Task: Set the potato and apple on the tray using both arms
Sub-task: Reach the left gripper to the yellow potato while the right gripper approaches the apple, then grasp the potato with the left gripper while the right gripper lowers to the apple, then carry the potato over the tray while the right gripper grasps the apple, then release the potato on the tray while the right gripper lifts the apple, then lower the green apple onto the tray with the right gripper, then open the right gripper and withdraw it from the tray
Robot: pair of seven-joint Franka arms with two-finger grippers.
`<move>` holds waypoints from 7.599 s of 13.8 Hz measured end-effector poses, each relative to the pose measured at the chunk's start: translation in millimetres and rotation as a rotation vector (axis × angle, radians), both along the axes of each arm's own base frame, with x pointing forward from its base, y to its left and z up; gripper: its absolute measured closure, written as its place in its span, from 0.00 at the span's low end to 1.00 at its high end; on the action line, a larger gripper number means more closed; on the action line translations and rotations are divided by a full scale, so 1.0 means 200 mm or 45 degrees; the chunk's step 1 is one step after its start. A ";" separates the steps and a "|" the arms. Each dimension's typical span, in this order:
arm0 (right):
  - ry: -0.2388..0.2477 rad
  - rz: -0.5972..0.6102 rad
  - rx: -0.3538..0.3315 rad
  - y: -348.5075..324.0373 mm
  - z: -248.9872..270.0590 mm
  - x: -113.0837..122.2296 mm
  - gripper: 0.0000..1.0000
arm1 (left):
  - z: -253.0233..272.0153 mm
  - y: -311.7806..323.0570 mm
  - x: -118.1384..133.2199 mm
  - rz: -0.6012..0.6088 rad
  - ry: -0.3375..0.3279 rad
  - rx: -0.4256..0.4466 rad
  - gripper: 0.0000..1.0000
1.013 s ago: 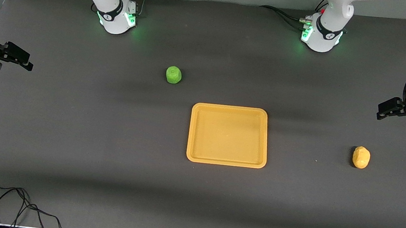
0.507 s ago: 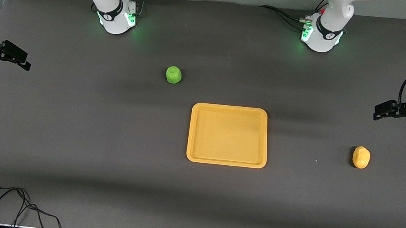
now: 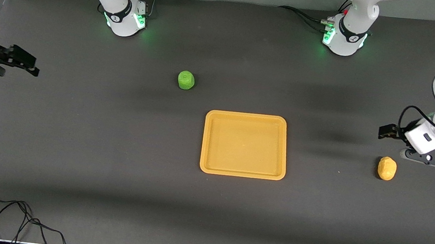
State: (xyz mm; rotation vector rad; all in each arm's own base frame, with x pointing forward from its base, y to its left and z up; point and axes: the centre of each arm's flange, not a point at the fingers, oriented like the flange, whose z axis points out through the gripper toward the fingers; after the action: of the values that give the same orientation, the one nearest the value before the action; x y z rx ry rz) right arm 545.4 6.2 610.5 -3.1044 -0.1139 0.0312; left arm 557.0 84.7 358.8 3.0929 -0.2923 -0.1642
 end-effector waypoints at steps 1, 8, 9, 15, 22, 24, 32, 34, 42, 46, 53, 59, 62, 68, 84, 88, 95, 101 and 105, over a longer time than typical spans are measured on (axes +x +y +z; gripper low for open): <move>0.010 0.011 -0.001 0.08 -0.02 0.00 0.00 | -0.09 0.15 0.00 -0.015 -0.023 -0.009 0.00; 0.032 -0.072 -0.018 1.04 -0.20 -0.24 0.00 | -0.71 0.40 -0.01 -0.134 -0.024 -0.073 0.01; 0.032 -0.084 -0.021 1.18 -0.24 -0.32 0.00 | -0.70 0.38 0.02 -0.156 -0.039 -0.073 0.01; 0.036 -0.146 -0.035 1.69 -0.46 -0.77 0.00 | -0.81 0.33 0.18 -0.237 -0.140 -0.070 0.14; 0.000 -0.110 -0.142 1.81 -0.66 -1.19 0.00 | -0.74 0.27 0.28 -0.230 -0.123 -0.094 0.44; 0.011 -0.154 -0.123 1.69 -0.66 -1.11 0.00 | -0.60 0.16 0.32 -0.160 -0.083 -0.113 0.44; -0.053 -0.166 -0.006 1.59 -1.10 -1.10 0.00 | -0.22 -0.72 0.39 0.165 -0.077 -0.088 0.44; -0.066 -0.137 -0.013 1.65 -1.31 -1.13 0.00 | -0.19 -0.92 0.38 0.242 -0.083 -0.085 0.44; -0.106 -0.107 -0.042 1.68 -1.92 -1.20 0.00 | -0.46 -1.93 0.08 0.343 0.009 -0.051 0.44; -0.117 -0.125 -0.046 1.67 -2.05 -1.20 0.00 | -0.69 -1.92 0.07 0.339 0.042 -0.023 0.44; -0.114 -0.140 -0.051 1.72 -2.06 -1.25 0.38 | -0.74 -1.89 0.08 0.311 0.032 0.016 0.33; -0.091 -0.219 -0.023 1.62 -1.53 -0.99 0.39 | -0.72 -1.90 0.09 0.309 0.022 0.008 0.30; -0.035 -0.230 -0.020 1.56 -1.04 -0.86 0.39 | -0.72 -1.90 0.09 0.307 0.021 0.008 0.11; -0.071 -0.248 0.012 1.48 -0.31 -0.57 0.39 | -0.50 -1.83 0.21 0.346 -0.070 -0.015 0.00; -0.195 -0.180 -0.010 2.70 -0.80 -0.06 0.39 | 0.85 -0.36 0.07 -0.089 -0.184 0.092 0.00; -0.194 -0.119 0.041 2.90 -1.00 -0.14 0.39 | 0.84 -0.36 0.04 -0.084 -0.175 0.076 0.00; -0.244 -0.111 0.013 2.94 -1.78 -0.03 0.39 | 0.84 -0.36 0.04 -0.082 -0.170 0.072 0.00; -0.262 -0.109 0.010 2.93 -2.00 -0.01 0.38 | 0.82 -0.36 0.02 -0.082 -0.128 0.067 0.00; -0.278 -0.109 0.022 2.93 -2.00 0.00 0.04 | 0.81 -0.37 0.02 -0.079 -0.125 0.058 0.00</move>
State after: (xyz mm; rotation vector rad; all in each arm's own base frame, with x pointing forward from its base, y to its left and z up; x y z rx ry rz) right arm 545.1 592.7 210.7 -3.0810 0.0128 -0.3091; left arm 560.9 11.0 521.7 3.1439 -0.3935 -0.0211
